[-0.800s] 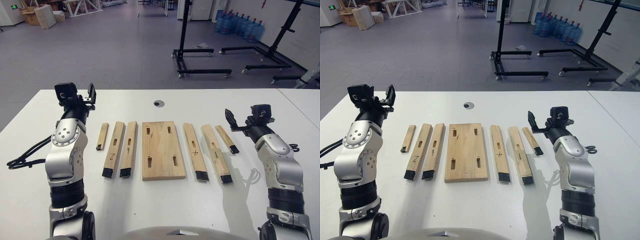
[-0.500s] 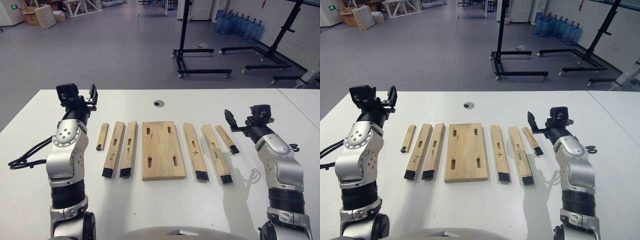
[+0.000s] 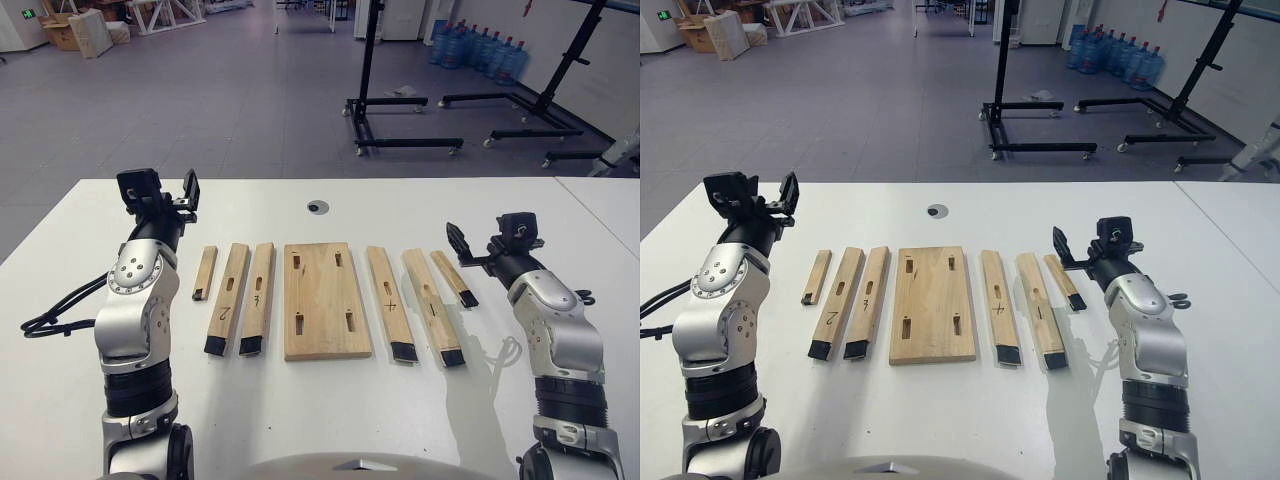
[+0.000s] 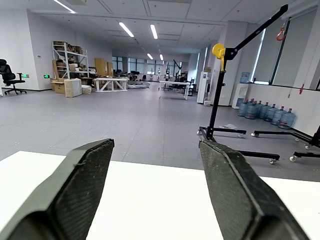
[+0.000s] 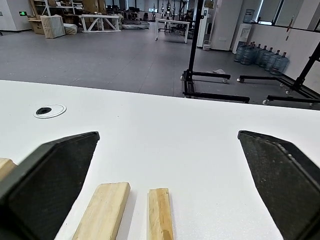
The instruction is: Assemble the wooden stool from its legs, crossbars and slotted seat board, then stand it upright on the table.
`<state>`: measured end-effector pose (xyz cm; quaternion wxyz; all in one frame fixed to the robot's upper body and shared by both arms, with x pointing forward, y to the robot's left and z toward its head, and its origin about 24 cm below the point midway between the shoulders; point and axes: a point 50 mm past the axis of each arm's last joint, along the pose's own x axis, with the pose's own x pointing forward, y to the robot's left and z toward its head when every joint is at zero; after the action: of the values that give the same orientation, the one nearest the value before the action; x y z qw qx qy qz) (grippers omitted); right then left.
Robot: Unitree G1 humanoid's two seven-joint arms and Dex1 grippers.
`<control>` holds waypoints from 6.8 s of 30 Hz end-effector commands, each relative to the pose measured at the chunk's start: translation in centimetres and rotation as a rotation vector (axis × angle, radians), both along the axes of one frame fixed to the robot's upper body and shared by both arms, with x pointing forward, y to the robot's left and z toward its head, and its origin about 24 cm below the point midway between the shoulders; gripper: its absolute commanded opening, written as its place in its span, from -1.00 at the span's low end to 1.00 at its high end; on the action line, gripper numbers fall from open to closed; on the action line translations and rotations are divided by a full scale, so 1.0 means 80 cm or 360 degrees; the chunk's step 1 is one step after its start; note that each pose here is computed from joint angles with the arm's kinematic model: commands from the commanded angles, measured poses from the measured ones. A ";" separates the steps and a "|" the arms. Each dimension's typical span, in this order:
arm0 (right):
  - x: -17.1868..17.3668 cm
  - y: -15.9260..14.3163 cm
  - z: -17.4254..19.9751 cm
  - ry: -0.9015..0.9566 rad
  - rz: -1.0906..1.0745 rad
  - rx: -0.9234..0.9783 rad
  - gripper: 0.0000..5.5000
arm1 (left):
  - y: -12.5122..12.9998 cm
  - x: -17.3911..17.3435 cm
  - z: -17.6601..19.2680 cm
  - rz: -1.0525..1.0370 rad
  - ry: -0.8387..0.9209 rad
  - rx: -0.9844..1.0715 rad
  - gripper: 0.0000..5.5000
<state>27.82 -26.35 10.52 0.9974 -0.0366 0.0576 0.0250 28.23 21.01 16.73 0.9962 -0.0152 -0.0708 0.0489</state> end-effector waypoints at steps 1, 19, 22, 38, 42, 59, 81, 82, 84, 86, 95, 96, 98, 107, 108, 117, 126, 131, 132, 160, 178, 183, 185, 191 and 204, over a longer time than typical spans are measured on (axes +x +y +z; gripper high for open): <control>0.001 0.001 -0.001 0.0010 0.0007 -0.0006 0.86 | -0.003 0.002 -0.005 -0.0005 0.0030 -0.0014 0.13; 0.002 0.004 -0.003 0.0017 0.0030 -0.0004 0.86 | -0.003 0.003 -0.007 0.0000 0.0032 -0.0018 0.13; 0.002 0.002 -0.007 0.0022 0.0019 0.0005 0.86 | -0.004 0.004 -0.007 0.0000 0.0031 -0.0020 0.13; -0.017 -0.030 -0.051 0.0508 0.0238 -0.0141 0.86 | -0.001 -0.005 -0.017 0.0007 0.0075 0.0023 0.13; -0.009 -0.028 -0.067 0.0556 0.0267 -0.0110 0.86 | -0.002 -0.006 -0.018 -0.0001 0.0080 0.0029 0.13; -0.024 -0.030 -0.106 0.0721 0.0334 -0.0100 0.16 | 0.003 -0.012 -0.020 0.0018 0.0137 0.0036 0.13; 0.040 -0.019 0.014 -0.0007 0.0327 0.0033 -0.53 | -0.057 0.026 0.000 -0.0778 0.0404 -0.0558 0.13; 0.047 -0.005 0.033 -0.0084 0.0378 0.0013 -0.53 | -0.061 0.028 0.004 -0.0841 0.0406 -0.0634 0.13; 0.061 0.026 0.077 -0.0267 0.0501 0.0008 -0.53 | -0.068 0.030 0.012 -0.0958 0.0407 -0.0764 0.13; 0.071 0.075 0.104 -0.0419 0.0709 -0.0055 -0.53 | -0.078 0.034 0.013 -0.1040 0.0383 -0.0981 0.13; 0.054 0.193 0.077 -0.0446 0.1167 -0.0100 -0.53 | -0.127 0.041 0.016 -0.1289 0.0376 -0.1394 0.13; 0.050 0.199 0.078 -0.0452 0.1199 -0.0069 -0.53 | -0.128 0.041 0.015 -0.1290 0.0367 -0.1423 0.13; 0.043 0.209 0.079 -0.0446 0.1255 0.0007 -0.53 | -0.130 0.041 0.015 -0.1293 0.0354 -0.1464 0.13; 0.027 0.226 0.074 -0.0357 0.1379 0.0154 -0.53 | -0.136 0.047 0.021 -0.1301 0.0302 -0.1545 0.13; 0.026 0.225 0.073 -0.0350 0.1377 0.0151 -0.53 | -0.136 0.047 0.022 -0.1304 0.0300 -0.1564 0.13; 0.027 0.223 0.070 -0.0342 0.1387 0.0129 -0.53 | -0.137 0.041 0.026 -0.1383 0.0314 -0.1630 0.00; 0.026 0.222 0.072 -0.0351 0.1395 0.0124 -0.53 | -0.131 0.040 0.021 -0.1383 0.0359 -0.1611 -0.47; 0.027 0.222 0.075 -0.0365 0.1396 0.0136 -0.53 | -0.130 0.040 0.019 -0.1371 0.0355 -0.1581 -0.75; 0.028 0.222 0.076 -0.0367 0.1397 0.0140 -0.53 | -0.130 0.040 0.019 -0.1371 0.0346 -0.1571 -0.79; 0.003 0.091 0.059 0.0028 0.1010 0.0239 0.49 | 0.017 -0.033 -0.029 -0.0340 0.0161 -0.0482 -0.86; 0.008 0.116 0.034 0.0052 0.0923 0.0325 0.49 | -0.003 -0.034 -0.113 -0.0278 0.0189 -0.0453 -0.86; 0.009 0.118 0.035 0.0053 0.0939 0.0316 0.49 | -0.008 -0.028 -0.114 -0.0280 0.0177 -0.0458 -0.86; 0.009 0.119 0.035 0.0053 0.0945 0.0315 0.49 | -0.008 -0.027 -0.116 -0.0273 0.0181 -0.0449 -0.86; 0.009 0.120 0.035 0.0058 0.0952 0.0308 0.49 | -0.003 -0.031 -0.127 -0.0237 0.0215 -0.0421 -0.86; 0.007 0.120 0.034 0.0064 0.0949 0.0307 0.49 | -0.010 -0.035 -0.140 -0.0255 0.0266 -0.0172 -0.86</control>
<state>28.43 -16.68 13.34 0.9423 0.0473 0.0587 0.3260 25.82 19.92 6.64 0.9957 -0.0884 -0.0086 -0.0277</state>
